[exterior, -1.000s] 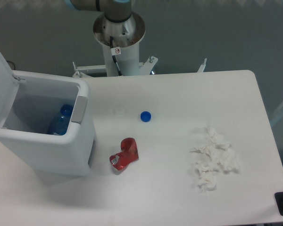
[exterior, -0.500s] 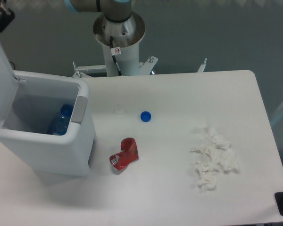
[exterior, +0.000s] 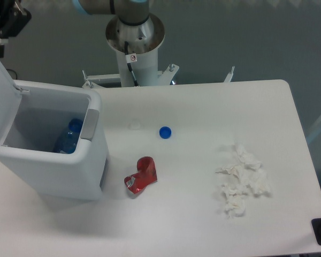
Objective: Close the trash can
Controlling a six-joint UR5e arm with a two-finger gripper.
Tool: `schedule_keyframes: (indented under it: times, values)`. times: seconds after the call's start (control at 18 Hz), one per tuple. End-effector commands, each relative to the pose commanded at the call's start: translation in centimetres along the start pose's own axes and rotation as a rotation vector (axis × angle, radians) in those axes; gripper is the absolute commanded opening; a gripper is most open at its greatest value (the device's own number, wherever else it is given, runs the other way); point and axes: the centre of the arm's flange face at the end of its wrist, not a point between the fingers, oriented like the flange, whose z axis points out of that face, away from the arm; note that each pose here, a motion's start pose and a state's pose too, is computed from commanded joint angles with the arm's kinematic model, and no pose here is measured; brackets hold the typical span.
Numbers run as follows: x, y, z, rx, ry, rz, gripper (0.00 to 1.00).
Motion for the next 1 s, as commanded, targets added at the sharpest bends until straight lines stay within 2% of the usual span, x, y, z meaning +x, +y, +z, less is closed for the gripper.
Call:
schedule_keyframes:
  times: [0.22, 0.67, 1.0]
  values:
    - [2.4, -1.4, -0.9, 0.045, 0.058, 0.041, 0.00]
    - [3.1, -1.1, 4.3, -0.030, 0.112, 0.048, 0.00]
    - [2.9, -0.1, 4.5, -0.104, 0.023, 0.050, 0.00]
